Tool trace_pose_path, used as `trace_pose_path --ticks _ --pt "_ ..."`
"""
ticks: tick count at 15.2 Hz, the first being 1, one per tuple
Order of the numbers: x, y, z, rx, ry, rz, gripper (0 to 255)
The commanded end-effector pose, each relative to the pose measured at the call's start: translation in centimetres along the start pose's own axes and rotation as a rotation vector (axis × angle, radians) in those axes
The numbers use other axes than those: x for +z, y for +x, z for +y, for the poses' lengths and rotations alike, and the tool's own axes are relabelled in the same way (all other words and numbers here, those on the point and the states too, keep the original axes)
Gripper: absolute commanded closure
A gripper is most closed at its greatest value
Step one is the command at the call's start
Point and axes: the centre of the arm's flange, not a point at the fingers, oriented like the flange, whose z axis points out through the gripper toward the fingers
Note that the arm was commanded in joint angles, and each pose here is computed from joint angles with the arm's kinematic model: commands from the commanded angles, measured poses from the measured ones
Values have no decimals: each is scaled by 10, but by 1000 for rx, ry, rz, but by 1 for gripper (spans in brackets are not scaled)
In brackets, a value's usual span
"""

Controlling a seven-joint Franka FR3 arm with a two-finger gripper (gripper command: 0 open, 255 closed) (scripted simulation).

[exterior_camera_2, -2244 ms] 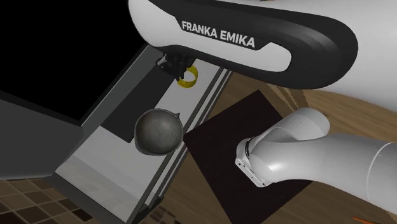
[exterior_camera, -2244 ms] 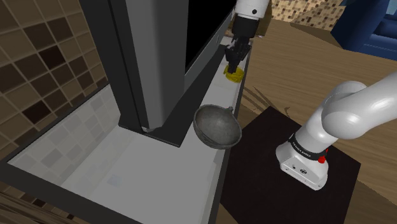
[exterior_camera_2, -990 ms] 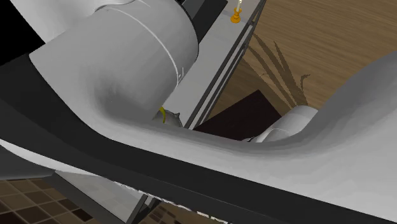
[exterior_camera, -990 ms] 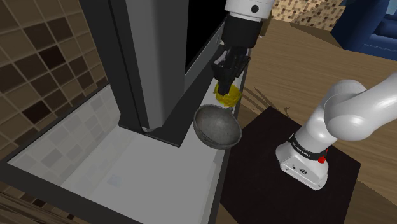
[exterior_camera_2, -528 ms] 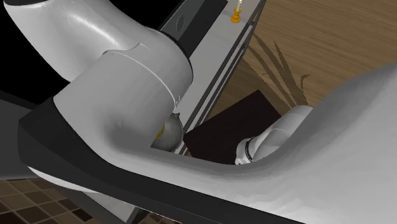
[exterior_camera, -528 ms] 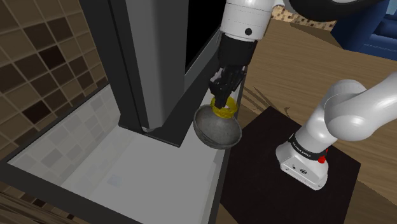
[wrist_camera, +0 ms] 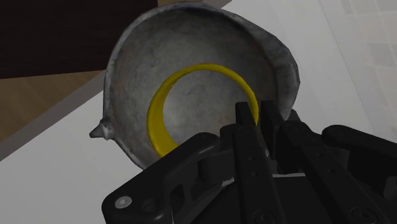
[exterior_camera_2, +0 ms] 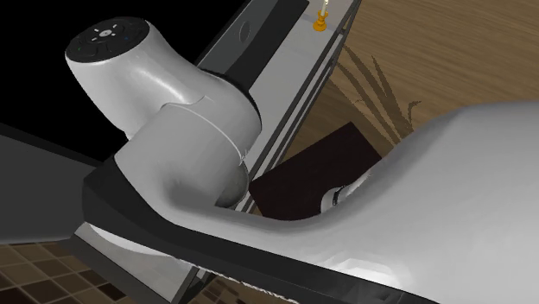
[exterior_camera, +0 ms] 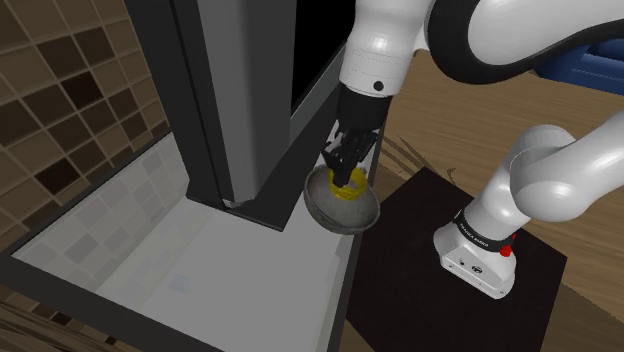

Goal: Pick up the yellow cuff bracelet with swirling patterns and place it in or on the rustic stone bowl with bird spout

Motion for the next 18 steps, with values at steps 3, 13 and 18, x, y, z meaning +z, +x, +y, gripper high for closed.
trace_pose_path --ticks 3,13,18 --pt "14 1 3 0 0 1 255" --pt "14 1 3 0 0 1 0" --pt "-13 1 3 0 0 1 0"
